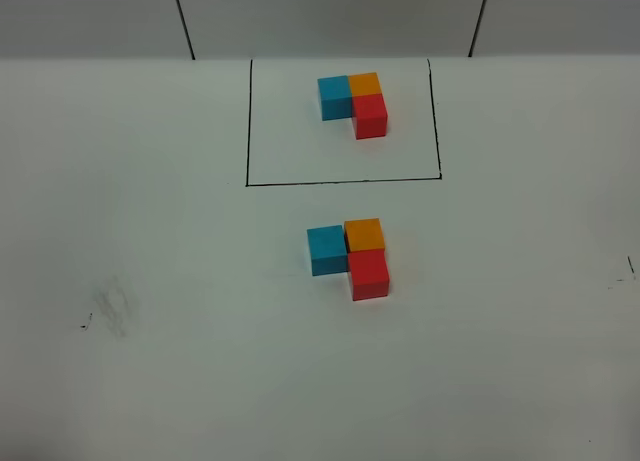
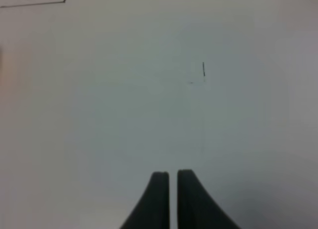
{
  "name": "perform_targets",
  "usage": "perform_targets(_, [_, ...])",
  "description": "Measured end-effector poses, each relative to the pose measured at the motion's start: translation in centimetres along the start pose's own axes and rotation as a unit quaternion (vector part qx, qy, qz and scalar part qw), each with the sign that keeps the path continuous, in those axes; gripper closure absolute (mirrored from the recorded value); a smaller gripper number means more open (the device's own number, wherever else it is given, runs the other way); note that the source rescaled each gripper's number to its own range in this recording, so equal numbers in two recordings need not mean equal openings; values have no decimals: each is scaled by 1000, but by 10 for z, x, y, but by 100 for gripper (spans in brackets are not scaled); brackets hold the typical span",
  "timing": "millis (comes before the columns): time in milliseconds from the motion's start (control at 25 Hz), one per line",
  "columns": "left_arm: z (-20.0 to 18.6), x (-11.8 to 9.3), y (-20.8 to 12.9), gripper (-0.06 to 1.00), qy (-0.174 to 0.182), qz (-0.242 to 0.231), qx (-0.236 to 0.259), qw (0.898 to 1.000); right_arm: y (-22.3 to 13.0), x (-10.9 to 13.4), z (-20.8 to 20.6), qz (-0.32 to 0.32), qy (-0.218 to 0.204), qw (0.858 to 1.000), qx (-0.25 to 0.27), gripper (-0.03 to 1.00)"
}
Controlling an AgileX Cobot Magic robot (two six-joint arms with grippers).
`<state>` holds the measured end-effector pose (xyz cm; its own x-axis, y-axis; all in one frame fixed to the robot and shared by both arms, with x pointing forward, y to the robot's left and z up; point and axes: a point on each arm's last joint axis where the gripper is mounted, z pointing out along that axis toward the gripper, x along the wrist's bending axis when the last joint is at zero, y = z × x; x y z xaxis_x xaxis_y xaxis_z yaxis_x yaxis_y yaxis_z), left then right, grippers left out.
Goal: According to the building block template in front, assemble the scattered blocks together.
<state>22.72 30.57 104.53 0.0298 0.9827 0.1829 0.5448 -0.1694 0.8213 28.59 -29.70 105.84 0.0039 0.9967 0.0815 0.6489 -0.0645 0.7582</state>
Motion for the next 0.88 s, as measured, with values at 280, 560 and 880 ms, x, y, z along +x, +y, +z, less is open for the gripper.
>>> perform_targets(280, [0,0,0,94,0,0,0,1000,-8,-3,2,19,-15,999,32,96])
perform_targets(560, [0,0,0,94,0,-1,0,1000,-12,-7,4,42,-40,997,44,96])
perform_targets(880, [0,0,0,94,0,-1,0,1000,-13,-18,3,95,-101,989,45,96])
